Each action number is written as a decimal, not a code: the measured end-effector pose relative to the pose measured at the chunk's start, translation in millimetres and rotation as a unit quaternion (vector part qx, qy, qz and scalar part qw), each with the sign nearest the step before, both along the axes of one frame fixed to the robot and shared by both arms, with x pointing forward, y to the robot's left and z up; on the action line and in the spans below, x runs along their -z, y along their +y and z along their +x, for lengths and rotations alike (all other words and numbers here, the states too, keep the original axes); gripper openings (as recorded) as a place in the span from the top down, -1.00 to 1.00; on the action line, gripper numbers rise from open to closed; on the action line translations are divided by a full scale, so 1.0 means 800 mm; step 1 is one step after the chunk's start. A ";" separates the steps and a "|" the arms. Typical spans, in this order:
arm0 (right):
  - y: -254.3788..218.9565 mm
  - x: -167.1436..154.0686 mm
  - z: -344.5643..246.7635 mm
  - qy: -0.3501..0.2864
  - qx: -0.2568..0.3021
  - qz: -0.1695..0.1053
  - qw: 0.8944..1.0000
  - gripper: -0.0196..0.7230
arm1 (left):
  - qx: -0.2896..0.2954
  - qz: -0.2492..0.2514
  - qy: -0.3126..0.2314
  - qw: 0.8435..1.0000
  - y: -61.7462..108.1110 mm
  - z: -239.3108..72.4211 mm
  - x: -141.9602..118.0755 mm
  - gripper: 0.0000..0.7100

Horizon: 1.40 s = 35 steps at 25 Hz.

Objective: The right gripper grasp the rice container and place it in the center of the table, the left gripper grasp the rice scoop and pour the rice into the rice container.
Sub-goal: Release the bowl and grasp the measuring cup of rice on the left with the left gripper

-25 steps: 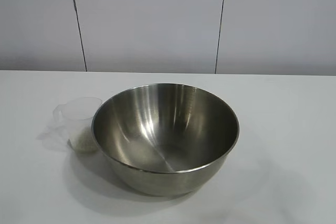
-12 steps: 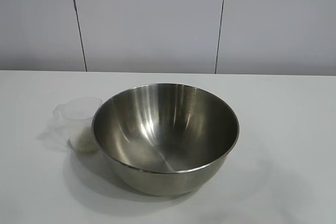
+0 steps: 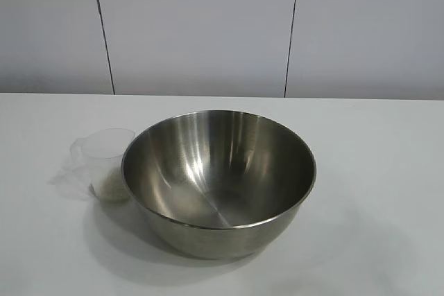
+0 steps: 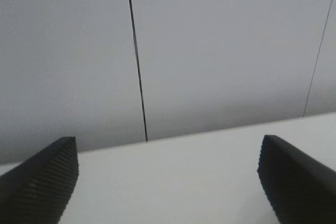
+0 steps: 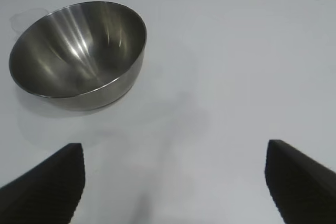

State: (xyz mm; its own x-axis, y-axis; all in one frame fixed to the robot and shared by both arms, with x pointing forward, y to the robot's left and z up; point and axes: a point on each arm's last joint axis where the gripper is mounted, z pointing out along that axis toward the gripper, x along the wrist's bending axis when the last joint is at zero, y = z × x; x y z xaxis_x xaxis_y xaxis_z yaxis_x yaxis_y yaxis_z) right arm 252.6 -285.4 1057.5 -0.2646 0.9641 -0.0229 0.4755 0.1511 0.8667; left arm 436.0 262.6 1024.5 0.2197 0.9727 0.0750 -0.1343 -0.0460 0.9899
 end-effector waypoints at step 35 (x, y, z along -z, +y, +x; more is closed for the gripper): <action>-0.007 -0.009 -0.023 -0.106 0.013 -0.003 0.994 -0.77 | 0.058 0.041 0.152 0.986 -0.018 0.026 0.129 -0.87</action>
State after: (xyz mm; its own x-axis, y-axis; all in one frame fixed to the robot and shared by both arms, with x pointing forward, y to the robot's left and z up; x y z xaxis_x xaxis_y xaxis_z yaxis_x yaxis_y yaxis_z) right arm 234.3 -290.7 1064.4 -0.2271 0.9704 -0.0823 0.2856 0.1472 0.9470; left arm 456.6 248.5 921.0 0.3537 0.9330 0.0665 0.1596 -0.1302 0.9786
